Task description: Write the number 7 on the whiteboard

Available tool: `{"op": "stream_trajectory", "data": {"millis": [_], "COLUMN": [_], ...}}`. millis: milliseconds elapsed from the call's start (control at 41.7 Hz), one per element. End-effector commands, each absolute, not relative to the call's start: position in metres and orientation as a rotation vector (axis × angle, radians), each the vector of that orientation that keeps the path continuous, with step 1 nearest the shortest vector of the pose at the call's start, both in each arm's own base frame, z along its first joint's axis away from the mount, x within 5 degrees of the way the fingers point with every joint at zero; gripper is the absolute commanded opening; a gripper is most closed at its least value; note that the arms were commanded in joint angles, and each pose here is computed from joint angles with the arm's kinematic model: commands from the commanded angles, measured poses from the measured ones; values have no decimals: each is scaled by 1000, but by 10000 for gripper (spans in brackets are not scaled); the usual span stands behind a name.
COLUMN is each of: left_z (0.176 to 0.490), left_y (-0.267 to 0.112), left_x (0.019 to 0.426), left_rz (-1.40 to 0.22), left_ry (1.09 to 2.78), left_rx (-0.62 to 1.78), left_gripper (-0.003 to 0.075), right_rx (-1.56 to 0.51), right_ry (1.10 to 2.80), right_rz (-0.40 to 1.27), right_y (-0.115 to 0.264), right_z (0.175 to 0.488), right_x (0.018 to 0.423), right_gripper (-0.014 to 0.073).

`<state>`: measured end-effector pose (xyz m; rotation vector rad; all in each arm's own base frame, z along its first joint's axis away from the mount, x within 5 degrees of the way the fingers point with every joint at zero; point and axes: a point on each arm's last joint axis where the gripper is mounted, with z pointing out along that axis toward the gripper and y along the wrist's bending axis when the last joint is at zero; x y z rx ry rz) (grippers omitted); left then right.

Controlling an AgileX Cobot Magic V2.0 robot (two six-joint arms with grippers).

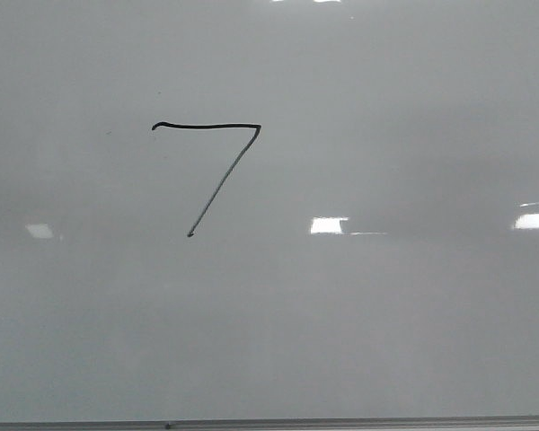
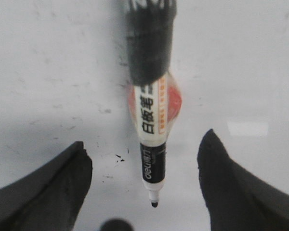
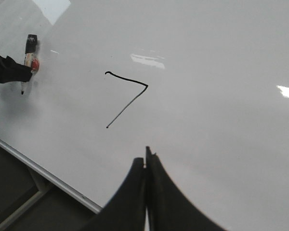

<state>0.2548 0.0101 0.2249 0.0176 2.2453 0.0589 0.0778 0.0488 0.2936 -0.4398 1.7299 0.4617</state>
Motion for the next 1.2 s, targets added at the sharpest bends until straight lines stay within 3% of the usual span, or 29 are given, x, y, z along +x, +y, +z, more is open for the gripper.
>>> {"op": "stream_trajectory", "data": {"millis": [0,240,360,744,1176], "left_z": [270,319,324,311,313], "left_y": [10,8,7,5,5], "left_x": [243,187,153,77,69], "left_rz": [54,70,73,81,82], "left_ry": [2051,1878,1795,1632,1595], "left_rx": [0,-5,-7,-16,-17], "left_gripper": [482,475,419,-11,-20], "right_rx": [-372,-370,-370,-370,-371], "right_ry": [1671,1669,1669,1669,1670], "right_rz": [454,453,453,453,454], "right_y": [46,46,46,46,46], "right_z": [307,307,307,307,307], "right_x": [80,80,80,80,80], "right_gripper": [-68,-68,-68,-68,-68]}}
